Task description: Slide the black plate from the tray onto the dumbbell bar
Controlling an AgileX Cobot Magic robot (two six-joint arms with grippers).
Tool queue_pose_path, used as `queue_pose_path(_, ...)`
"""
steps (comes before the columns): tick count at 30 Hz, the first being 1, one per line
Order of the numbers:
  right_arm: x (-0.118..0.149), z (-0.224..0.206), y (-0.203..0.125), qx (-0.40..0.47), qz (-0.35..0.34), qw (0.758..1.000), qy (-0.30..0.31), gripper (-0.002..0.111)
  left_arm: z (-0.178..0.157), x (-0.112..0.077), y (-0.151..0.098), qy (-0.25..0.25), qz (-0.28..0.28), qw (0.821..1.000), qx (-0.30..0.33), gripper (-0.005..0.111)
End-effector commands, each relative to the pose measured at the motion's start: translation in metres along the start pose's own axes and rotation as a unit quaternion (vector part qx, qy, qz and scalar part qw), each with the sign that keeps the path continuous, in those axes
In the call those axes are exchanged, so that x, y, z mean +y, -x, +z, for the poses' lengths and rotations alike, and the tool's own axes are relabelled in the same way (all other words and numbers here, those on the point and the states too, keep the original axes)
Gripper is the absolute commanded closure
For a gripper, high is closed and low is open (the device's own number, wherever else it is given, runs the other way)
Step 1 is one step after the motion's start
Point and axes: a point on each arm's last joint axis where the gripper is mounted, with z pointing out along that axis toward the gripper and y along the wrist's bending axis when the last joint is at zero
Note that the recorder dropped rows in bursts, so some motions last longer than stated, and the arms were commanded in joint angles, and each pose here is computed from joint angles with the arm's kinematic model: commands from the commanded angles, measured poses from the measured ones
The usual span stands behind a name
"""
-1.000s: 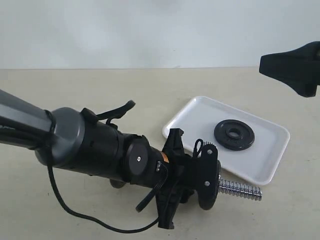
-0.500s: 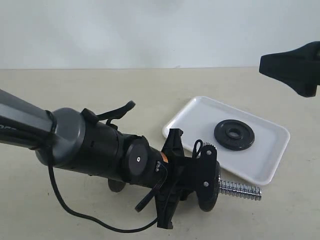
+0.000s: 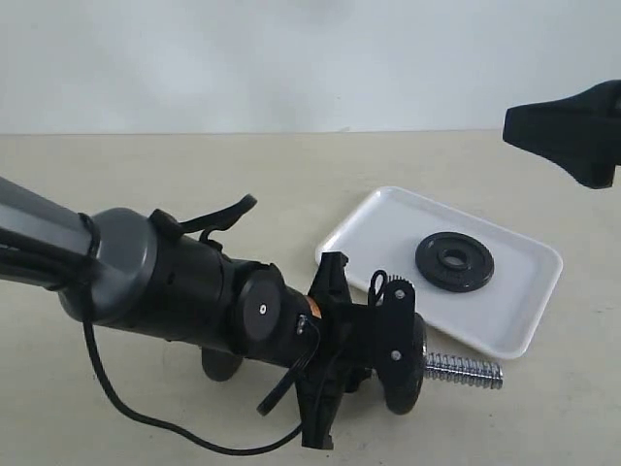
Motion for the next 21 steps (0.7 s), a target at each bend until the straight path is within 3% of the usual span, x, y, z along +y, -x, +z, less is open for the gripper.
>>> queue_pose_path(1,-0.001,0.000,-0.001,0.000,0.000,1.000,-0.003,0.031,-0.012,0.000,0.001,-0.013,-0.044,0.999,-0.004,0.102)
queue_pose_path(11,-0.001,0.000,-0.001,0.001,0.000,1.000,0.000,0.031,-0.039,0.012,0.014,0.007,-0.090,0.995,-0.034,0.102)
queue_pose_path(21,-0.001,0.000,-0.001,0.001,0.000,1.000,0.000,0.031,-0.060,0.019,0.022,0.018,-0.097,0.994,-0.056,0.102)
